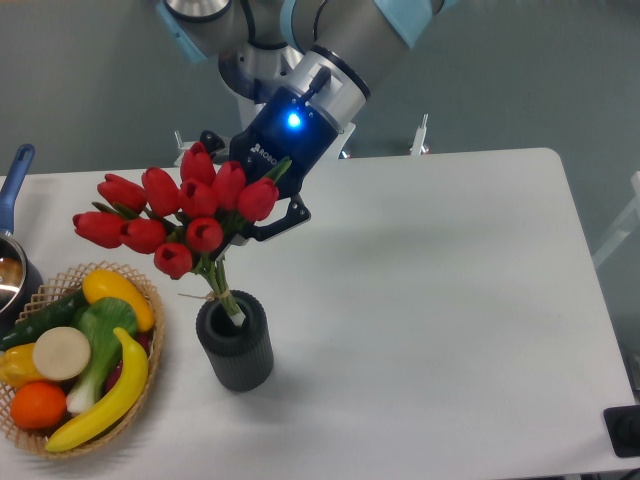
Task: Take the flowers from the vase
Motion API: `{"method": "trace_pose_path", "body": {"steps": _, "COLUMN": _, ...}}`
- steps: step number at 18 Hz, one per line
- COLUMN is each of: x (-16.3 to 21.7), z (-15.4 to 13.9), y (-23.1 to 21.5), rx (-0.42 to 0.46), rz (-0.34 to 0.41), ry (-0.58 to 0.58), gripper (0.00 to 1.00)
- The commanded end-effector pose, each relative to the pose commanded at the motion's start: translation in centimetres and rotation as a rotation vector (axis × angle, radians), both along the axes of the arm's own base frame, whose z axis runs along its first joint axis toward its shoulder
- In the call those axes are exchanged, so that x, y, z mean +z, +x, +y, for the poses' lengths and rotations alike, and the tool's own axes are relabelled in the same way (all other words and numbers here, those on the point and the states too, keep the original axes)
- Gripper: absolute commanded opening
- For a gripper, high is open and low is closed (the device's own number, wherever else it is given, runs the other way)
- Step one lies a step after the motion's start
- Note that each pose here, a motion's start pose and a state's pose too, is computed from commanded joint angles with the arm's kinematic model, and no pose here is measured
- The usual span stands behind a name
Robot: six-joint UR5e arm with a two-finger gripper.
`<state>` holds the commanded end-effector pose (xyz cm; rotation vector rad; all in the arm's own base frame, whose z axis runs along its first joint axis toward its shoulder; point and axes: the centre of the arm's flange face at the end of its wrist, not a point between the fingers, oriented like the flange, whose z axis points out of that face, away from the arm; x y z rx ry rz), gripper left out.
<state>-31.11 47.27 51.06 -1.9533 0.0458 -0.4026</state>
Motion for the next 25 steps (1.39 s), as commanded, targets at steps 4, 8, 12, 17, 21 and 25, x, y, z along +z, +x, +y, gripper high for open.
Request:
{"method": "trace_pose_path", "body": {"steps": 4, "x": 0.9, "z": -0.4, "y": -0.4, "rx": 0.016, "rz": -0.008, "ry": 0.006, "gripper": 0.4}}
{"method": "trace_pose_path", "body": {"steps": 8, "x": 2.6, "z": -0.7, "y": -1.2, "rx": 0.024, "rz": -0.008, "ry": 0.033, "gripper": 0.4}}
{"method": "trace_pose_path", "body": {"steps": 12, "x": 3.3, "z": -0.3, "y": -3.0, "rx": 0.034, "rz": 0.008, "ry": 0.043, "gripper": 0.4}}
{"method": "trace_pose_path", "body": {"steps": 17, "x": 2.8, "z": -1.1, "y": -5.5, "rx": 0.07, "rz": 0.012, "ry": 0.04, "gripper": 0.4}}
{"method": "trace_pose_path", "body": {"steps": 21, "x": 1.8, "z": -2.2, "y": -8.0, "rx": 0.109, "rz": 0.004, "ry": 0.028, "gripper": 0.4}}
{"method": "trace_pose_path", "body": {"steps": 25, "x": 0.4, "z": -2.9, "y": -9.5, "rx": 0.129, "rz": 0.002, "ry": 0.016, "gripper": 0.4}}
